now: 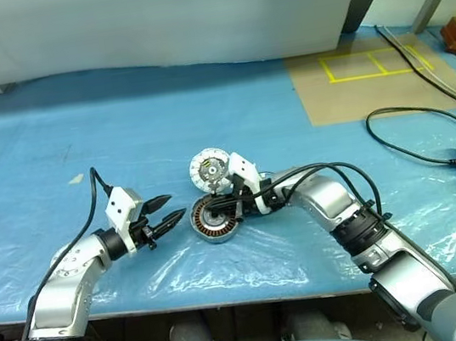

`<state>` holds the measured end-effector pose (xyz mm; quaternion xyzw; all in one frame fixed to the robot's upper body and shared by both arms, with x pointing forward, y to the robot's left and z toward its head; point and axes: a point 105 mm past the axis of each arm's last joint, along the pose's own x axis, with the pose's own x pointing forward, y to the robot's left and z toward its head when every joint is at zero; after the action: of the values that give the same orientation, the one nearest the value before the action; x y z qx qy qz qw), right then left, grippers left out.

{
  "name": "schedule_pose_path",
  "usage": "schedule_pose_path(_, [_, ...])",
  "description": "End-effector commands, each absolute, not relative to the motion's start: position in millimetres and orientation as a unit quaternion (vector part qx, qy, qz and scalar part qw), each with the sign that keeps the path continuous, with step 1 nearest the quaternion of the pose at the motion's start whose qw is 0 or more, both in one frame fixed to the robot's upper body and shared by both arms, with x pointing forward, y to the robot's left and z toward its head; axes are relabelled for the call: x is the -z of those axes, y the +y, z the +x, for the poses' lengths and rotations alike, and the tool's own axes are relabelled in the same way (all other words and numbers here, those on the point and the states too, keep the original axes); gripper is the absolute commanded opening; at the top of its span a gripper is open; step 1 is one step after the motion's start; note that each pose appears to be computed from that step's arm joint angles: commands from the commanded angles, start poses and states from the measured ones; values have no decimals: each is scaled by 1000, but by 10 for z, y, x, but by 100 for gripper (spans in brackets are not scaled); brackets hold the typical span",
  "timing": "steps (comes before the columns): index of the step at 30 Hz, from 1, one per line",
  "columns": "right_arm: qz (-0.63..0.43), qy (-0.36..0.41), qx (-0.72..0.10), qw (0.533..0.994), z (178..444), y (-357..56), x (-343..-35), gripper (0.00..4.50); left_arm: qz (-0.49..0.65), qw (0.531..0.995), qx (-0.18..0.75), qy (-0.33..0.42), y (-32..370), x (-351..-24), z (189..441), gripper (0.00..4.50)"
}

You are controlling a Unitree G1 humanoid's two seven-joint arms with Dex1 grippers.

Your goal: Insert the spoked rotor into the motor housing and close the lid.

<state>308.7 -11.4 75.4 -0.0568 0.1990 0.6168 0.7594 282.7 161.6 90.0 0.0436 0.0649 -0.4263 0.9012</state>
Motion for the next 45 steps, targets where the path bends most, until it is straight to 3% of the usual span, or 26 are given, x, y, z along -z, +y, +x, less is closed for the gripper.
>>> schedule_pose_path(1, [1,190,-623,759,3062,-181,-882,4,52,899,433,47,1596,-975,2825,262])
schedule_pose_path(5, [126,149,-651,734,3003,-121,-1309,4,53,898,435,46,1588,-973,2833,262])
schedule_pose_path(8, [133,146,-650,734,3000,-108,-1348,4,53,897,436,46,1587,-975,2842,262])
schedule_pose_path(13, [97,189,-646,734,2942,-59,-1117,4,54,896,438,46,1582,-977,2844,262])
schedule_pose_path(17, [-77,256,-600,754,3011,-196,-501,4,55,895,440,46,1573,-980,2850,262])
schedule_pose_path(22, [-84,265,-586,761,3075,-271,-421,4,55,895,440,46,1568,-976,2864,262])
schedule_pose_path(26, [-3,212,-606,767,3096,-189,-764,4,55,896,439,45,1561,-973,2874,262])
schedule_pose_path(29, [103,164,-644,740,3018,-128,-1192,4,55,896,439,44,1554,-969,2878,262])
schedule_pose_path(32, [140,147,-651,731,3010,-115,-1363,4,55,895,441,44,1544,-967,2882,262])
schedule_pose_path(38, [57,188,-636,746,3013,-85,-1036,4,54,895,441,43,1533,-967,2888,262])
schedule_pose_path(42, [-50,237,-601,762,3084,-174,-628,4,55,896,439,43,1539,-968,2895,262])
schedule_pose_path(45, [-55,245,-589,768,3127,-218,-578,4,56,896,438,43,1540,-967,2900,262])
